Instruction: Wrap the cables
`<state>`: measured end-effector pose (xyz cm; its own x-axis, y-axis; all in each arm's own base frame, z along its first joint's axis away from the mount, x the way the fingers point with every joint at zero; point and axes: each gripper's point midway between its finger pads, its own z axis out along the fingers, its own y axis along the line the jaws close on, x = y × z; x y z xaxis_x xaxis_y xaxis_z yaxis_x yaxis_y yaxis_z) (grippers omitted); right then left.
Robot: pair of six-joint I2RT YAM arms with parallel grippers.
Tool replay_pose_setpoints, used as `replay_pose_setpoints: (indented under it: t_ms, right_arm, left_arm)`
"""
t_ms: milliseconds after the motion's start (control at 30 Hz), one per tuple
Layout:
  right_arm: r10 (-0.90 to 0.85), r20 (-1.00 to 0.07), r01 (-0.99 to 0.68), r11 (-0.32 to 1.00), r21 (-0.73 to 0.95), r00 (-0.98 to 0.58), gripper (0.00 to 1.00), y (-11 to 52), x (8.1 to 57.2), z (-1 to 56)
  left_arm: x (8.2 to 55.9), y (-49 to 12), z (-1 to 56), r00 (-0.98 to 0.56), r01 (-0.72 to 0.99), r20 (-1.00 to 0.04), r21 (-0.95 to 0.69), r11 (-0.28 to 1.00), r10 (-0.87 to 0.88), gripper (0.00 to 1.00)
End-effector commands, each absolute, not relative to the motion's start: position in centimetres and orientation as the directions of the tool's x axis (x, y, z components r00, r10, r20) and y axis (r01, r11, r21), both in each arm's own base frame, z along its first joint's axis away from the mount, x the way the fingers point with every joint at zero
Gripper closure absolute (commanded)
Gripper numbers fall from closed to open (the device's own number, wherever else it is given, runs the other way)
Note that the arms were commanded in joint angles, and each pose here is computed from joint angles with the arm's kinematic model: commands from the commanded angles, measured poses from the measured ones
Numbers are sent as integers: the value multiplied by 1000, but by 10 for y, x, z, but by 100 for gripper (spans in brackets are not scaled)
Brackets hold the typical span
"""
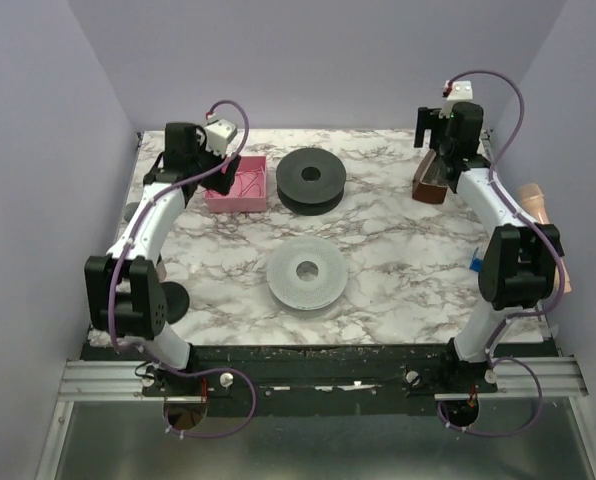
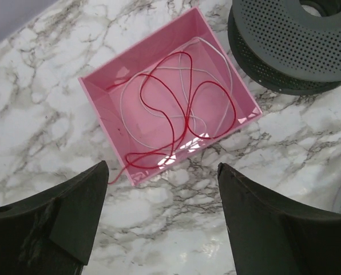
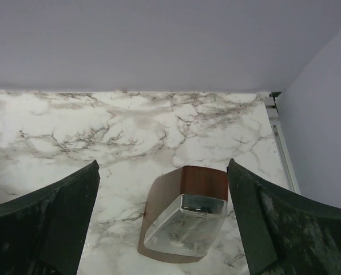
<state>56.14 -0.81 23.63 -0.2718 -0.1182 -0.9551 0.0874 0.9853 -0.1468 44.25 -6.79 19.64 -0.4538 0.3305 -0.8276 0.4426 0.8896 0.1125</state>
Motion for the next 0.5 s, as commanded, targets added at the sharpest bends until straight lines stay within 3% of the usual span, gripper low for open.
replay_pose_setpoints:
  t_ms: [0,100,333,467]
  right_arm:
    - [-142,-977,20,989,-147,-162,0,2,549,289]
    - [-176,-976,-27,984,-174,-126,0,8,538,308]
    - [-210,-976,-202,960,-196,-52,0,39,510,348]
    - [-180,-984,-278,945,-171,-4,0,61,492,367]
  left_arm:
    - [460,-70,190,-458,606,-713,188,773,531,20]
    - [470,-68,174,-442,686,-629,221,693,639,26]
    - [469,-72,132,-384,803,-465,257,537,797,28]
    - [477,-68,116,-447,795,-394,236,559,803,46]
